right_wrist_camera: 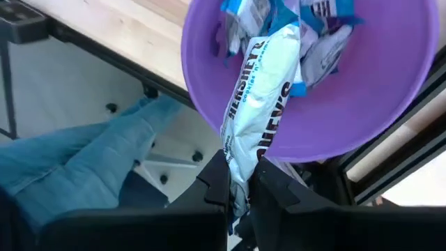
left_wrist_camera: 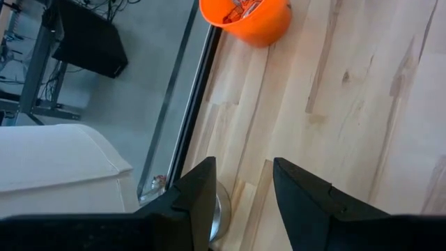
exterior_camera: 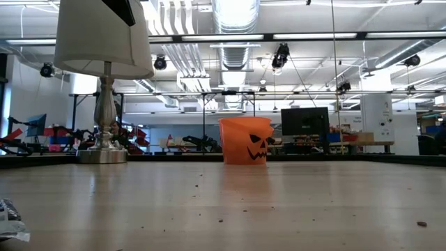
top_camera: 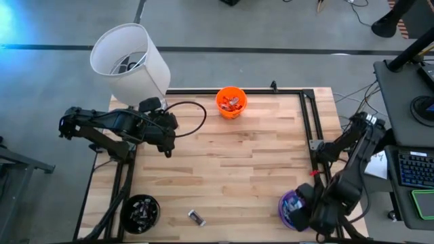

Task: Organize candy in baskets
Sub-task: Put the white chocolate into the purple bucket, then put the brown chocolate into the black bucket

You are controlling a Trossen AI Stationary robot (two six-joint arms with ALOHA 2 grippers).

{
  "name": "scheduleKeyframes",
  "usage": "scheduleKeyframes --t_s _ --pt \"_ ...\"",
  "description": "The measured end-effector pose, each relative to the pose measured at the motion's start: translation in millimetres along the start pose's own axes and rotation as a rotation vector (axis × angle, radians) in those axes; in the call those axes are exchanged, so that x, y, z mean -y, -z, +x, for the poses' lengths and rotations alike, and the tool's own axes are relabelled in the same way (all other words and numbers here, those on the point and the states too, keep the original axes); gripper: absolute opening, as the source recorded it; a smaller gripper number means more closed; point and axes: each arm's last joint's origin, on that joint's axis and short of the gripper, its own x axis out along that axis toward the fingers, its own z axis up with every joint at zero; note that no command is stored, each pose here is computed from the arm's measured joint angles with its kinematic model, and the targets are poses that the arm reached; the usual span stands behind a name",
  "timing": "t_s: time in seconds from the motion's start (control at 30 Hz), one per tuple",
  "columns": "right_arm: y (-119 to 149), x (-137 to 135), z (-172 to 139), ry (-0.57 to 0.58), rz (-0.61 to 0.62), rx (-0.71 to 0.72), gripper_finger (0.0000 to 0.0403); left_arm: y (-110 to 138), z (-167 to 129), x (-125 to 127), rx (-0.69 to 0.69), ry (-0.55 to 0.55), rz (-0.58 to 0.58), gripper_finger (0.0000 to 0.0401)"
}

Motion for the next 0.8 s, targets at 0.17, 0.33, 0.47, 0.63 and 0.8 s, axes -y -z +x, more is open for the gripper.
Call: scheduleKeyframes --t_s 0.17,0.33,0.47,0.63,0.8 --pt "1.2 -1.3 5.7 0.031 0.02 -0.013 0.0022 0.0 0.0 0.0 0.0 0.0 0.0 0.0126" --pt "-0.9 1.6 9.0 0.079 0.085 0.016 0.0036 -0.1 0.0 0.0 0.001 0.0 -0.001 0.0126" --pt "-1.2 2.5 9.1 0.09 0.096 0.014 0.0069 -0.2 0.0 0.1 0.002 0.0 -0.002 0.0126" --pt "-1.2 2.6 9.3 0.092 0.077 0.013 0.0121 -0.2 0.0 0.1 0.002 0.001 -0.002 0.0126" --pt "-4.4 3.5 8.9 0.09 0.048 0.06 0.0151 -0.2 0.0 0.1 0.002 0.001 -0.002 0.0126"
